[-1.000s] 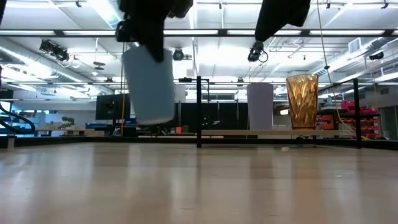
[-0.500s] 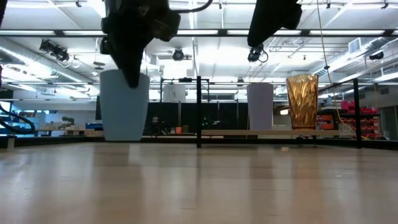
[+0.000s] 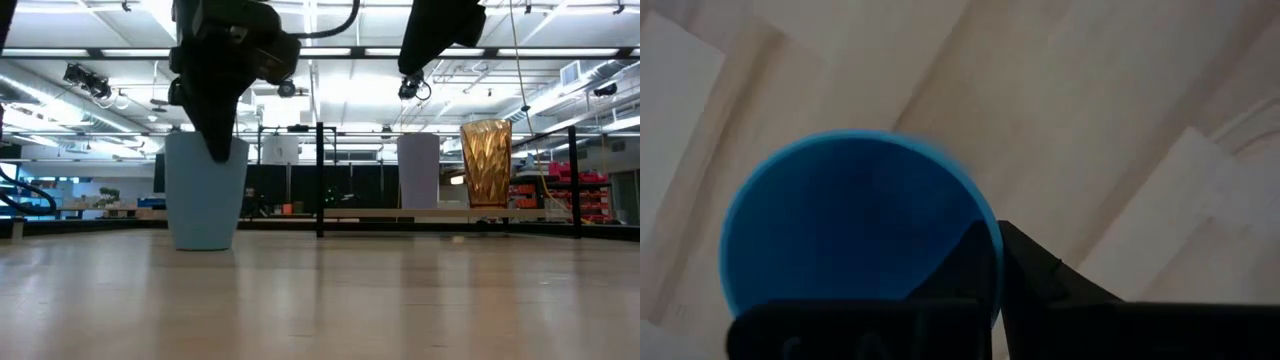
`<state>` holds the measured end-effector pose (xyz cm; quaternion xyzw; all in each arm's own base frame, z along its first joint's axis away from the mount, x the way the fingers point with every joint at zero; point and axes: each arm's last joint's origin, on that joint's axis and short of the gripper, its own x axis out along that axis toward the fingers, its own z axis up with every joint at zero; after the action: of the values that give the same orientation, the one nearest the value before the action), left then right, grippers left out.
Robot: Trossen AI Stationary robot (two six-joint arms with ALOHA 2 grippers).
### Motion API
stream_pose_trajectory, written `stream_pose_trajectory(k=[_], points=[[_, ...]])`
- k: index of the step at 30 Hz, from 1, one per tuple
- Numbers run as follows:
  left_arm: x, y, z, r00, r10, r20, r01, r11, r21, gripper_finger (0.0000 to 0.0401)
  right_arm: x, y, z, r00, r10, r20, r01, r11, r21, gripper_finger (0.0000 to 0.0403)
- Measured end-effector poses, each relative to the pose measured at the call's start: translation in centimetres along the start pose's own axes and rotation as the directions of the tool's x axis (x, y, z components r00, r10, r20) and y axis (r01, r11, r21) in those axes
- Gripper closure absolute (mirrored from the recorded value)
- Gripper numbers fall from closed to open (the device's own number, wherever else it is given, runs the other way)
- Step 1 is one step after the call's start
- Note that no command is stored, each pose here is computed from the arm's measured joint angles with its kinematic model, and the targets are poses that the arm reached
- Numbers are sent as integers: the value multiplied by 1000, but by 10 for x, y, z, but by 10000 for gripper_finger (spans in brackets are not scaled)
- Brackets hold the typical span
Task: Stack small to large cups/mugs on shelf
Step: Put the blue cup on the shelf
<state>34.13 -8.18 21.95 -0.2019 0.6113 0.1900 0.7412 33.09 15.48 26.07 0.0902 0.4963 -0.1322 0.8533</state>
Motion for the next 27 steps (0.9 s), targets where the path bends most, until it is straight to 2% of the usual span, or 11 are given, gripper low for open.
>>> stream_pose_trajectory(k=[5,12,16,21,27], points=[[8,-3,2,1000,13,-7,-13,1000,1,385,0,0,0,1000,0,0,0,1000,-1,362],[-4,-6,22,997,-27,77,26,1000,16,391,1,-1,1,1000,-6,2,6,1000,-6,362],[-7,0,35,992,-45,116,44,999,12,391,1,-1,0,1000,-13,-2,13,1000,-11,362],[5,9,48,993,-35,116,32,999,21,391,-1,-4,-6,997,-53,-49,52,998,-18,368],[9,8,64,992,-53,114,46,997,59,391,-28,-9,-24,988,-110,-105,109,994,-16,388]])
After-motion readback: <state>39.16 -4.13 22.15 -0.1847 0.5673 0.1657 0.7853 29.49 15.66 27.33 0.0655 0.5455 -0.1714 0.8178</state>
